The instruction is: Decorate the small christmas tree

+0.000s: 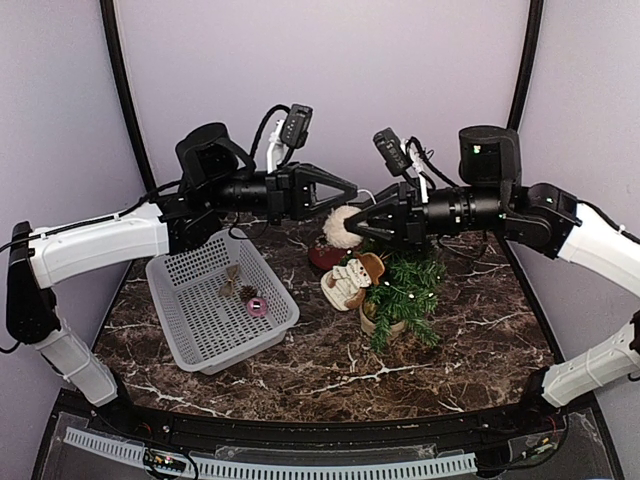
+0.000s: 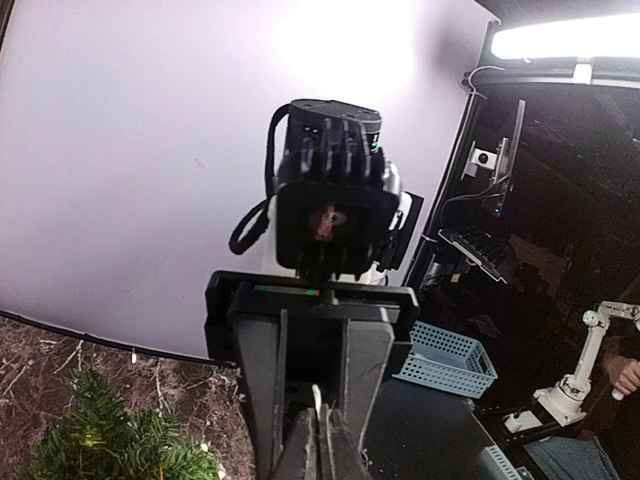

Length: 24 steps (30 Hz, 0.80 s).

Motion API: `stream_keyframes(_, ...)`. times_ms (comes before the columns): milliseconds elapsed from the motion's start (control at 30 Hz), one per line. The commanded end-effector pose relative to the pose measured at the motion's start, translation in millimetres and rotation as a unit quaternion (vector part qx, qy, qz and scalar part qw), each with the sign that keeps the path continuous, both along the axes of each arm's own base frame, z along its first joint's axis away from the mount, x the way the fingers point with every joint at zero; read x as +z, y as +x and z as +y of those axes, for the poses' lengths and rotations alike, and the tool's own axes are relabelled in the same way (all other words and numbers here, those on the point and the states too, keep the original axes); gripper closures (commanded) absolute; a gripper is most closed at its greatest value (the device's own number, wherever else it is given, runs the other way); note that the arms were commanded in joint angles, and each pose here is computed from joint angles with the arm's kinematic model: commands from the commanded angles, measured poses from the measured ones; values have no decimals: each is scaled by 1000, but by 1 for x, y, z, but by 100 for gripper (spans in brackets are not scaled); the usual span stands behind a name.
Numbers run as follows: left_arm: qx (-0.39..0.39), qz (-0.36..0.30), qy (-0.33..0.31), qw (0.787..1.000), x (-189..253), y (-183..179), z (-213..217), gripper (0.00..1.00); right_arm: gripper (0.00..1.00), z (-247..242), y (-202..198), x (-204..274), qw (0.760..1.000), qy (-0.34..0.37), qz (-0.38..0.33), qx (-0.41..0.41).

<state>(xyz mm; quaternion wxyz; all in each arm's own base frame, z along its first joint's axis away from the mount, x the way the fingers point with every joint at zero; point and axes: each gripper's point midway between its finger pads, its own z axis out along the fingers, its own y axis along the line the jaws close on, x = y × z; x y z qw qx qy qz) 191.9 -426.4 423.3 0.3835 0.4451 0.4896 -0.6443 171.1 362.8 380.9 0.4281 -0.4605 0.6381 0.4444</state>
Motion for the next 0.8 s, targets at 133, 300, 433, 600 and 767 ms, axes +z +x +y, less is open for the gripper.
stream_keyframes(133, 65, -17, -25, 997, 11, -4, 25, 94, 95, -22, -16, 14, 999, 9, -45, 1)
stream_keyframes(300, 72, -16, -26, 997, 4, -6, 30, 94, 98, -31, -17, 9, 999, -1, -46, -11)
stream_keyframes(433, 71, -10, -22, 997, -2, -5, 29, 94, 99, -37, -17, 4, 999, -11, -42, -18)
stream_keyframes(600, 89, 0, -22, 996, -5, 4, 27, 86, 100, -48, -11, 1, 998, -14, -33, -45)
stream_keyframes(767, 82, 18, -8, 996, -12, 12, 15, 72, 100, -59, -5, 0, 998, 3, -14, -66)
